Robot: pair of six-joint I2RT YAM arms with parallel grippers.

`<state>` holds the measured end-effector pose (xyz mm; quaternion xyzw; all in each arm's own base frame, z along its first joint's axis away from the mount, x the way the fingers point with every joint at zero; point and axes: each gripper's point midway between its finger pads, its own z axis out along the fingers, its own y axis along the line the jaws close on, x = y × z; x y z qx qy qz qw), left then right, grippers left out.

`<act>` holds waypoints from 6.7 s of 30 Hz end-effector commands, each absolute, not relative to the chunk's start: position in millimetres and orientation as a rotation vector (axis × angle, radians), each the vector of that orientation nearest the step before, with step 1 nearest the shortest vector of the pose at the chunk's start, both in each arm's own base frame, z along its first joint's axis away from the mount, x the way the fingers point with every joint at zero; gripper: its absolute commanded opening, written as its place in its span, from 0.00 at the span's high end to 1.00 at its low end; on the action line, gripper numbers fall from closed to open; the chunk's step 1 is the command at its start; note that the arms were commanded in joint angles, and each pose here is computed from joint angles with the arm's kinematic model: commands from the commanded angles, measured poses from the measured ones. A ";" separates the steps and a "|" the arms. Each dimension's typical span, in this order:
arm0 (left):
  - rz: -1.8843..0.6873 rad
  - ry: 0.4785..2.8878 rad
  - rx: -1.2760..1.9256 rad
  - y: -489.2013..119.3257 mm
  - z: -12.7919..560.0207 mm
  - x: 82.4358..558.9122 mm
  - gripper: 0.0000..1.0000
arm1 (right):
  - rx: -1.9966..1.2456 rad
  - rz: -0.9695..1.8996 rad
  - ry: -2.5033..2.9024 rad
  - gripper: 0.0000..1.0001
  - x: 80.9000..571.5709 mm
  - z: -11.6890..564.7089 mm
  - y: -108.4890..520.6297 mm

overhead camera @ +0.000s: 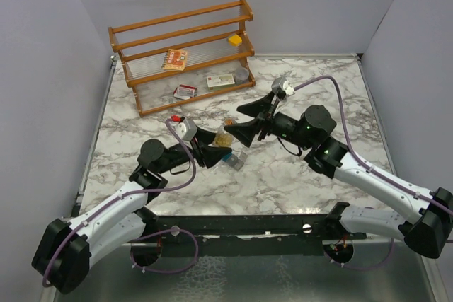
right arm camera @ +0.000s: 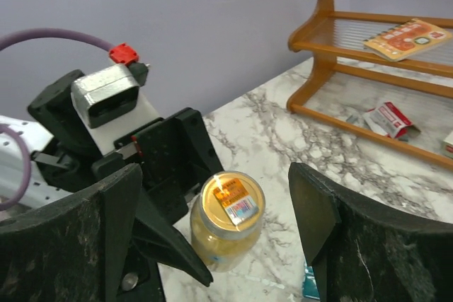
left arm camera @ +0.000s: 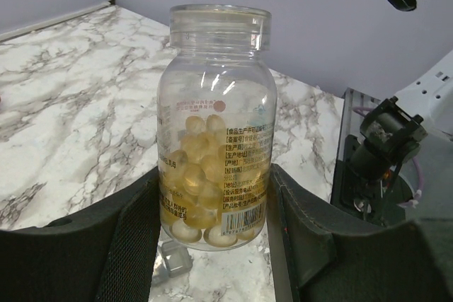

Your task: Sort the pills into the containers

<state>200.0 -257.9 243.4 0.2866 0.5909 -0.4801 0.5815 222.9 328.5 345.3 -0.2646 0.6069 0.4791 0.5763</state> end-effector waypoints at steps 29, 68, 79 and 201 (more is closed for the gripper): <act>-1.287 1.177 0.793 -269.6 282.9 164.6 1.00 | -0.651 1.334 1.329 0.48 187.2 348.2 331.8; -1.773 0.823 0.842 -244.3 359.7 69.0 1.00 | -1.109 1.556 1.158 0.95 109.2 354.5 332.2; -1.911 0.810 0.871 -257.3 358.9 57.3 1.00 | -1.227 1.729 1.059 0.93 94.2 350.9 342.6; -1.013 1.342 0.711 -293.1 271.1 162.9 1.00 | -0.624 1.176 1.483 0.68 189.7 332.5 318.7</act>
